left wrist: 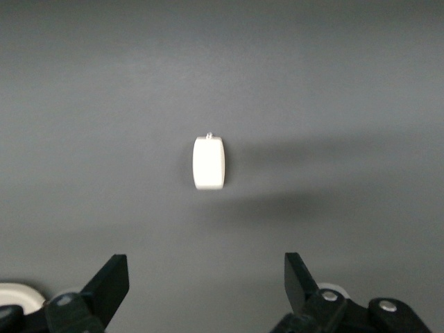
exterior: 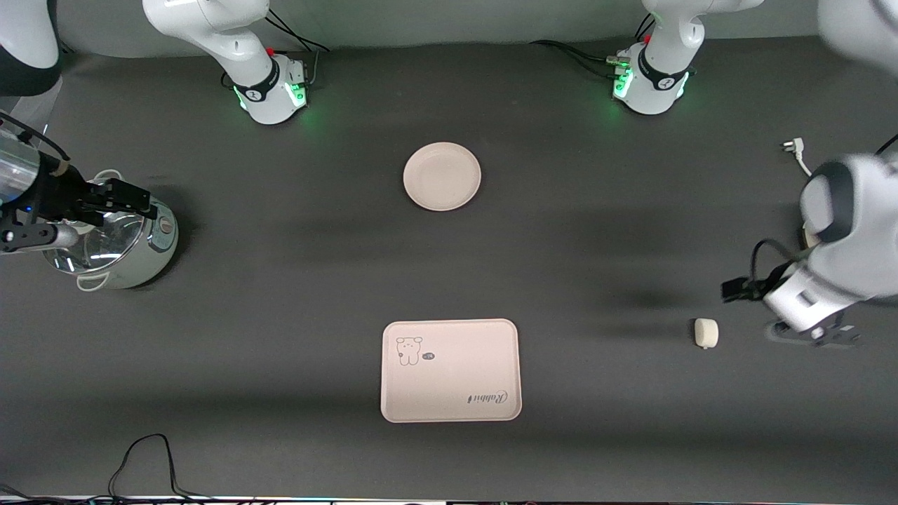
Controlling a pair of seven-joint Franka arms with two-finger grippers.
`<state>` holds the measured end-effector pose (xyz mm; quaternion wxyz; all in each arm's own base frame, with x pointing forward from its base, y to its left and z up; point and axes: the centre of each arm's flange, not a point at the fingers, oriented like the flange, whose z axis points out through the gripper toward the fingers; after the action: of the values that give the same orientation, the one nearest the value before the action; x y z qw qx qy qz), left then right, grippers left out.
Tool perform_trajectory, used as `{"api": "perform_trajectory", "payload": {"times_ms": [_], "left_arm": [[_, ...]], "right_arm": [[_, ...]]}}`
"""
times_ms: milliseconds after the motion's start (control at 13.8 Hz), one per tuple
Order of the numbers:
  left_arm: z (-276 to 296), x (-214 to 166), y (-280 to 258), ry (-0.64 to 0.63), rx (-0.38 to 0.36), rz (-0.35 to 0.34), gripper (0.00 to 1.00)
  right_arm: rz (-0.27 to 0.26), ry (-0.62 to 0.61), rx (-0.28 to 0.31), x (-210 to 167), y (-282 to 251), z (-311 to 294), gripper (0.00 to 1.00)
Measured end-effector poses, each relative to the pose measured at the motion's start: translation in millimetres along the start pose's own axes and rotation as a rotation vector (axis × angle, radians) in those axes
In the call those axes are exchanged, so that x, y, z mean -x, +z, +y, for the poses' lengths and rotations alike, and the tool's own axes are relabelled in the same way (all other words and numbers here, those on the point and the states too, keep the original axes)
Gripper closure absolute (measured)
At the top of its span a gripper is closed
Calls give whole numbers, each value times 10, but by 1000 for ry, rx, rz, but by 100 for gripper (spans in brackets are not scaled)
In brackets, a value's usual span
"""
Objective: Place bun in plate and plate on tray
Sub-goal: 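Reach the left gripper down to the white bun and grasp it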
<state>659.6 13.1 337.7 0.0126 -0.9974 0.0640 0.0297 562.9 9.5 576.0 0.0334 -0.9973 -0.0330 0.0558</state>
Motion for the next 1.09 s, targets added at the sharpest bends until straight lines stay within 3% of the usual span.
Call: {"api": "perform_trajectory", "payload": {"times_ms": [218, 436, 726, 872, 944, 1089], "left_arm": [[-28, -137, 904, 14, 2, -3, 0], [-229, -156, 1426, 22, 0, 36, 0], [-227, -150, 1504, 24, 3, 45, 49], [-218, -155, 1485, 25, 3, 48, 70], [-200, -164, 1459, 25, 4, 52, 78], [-90, -193, 1266, 4, 11, 60, 80]], "right_arm": [[-34, -26, 0, -10, 180, -149, 0], [-98, -65, 5, -5, 508, -381, 0], [-196, -82, 7, -8, 1021, -504, 0], [-227, -105, -24, -22, 1192, -715, 0], [-244, -123, -40, -33, 1282, -869, 0], [-299, -152, -47, -63, 1576, -1130, 0]]}}
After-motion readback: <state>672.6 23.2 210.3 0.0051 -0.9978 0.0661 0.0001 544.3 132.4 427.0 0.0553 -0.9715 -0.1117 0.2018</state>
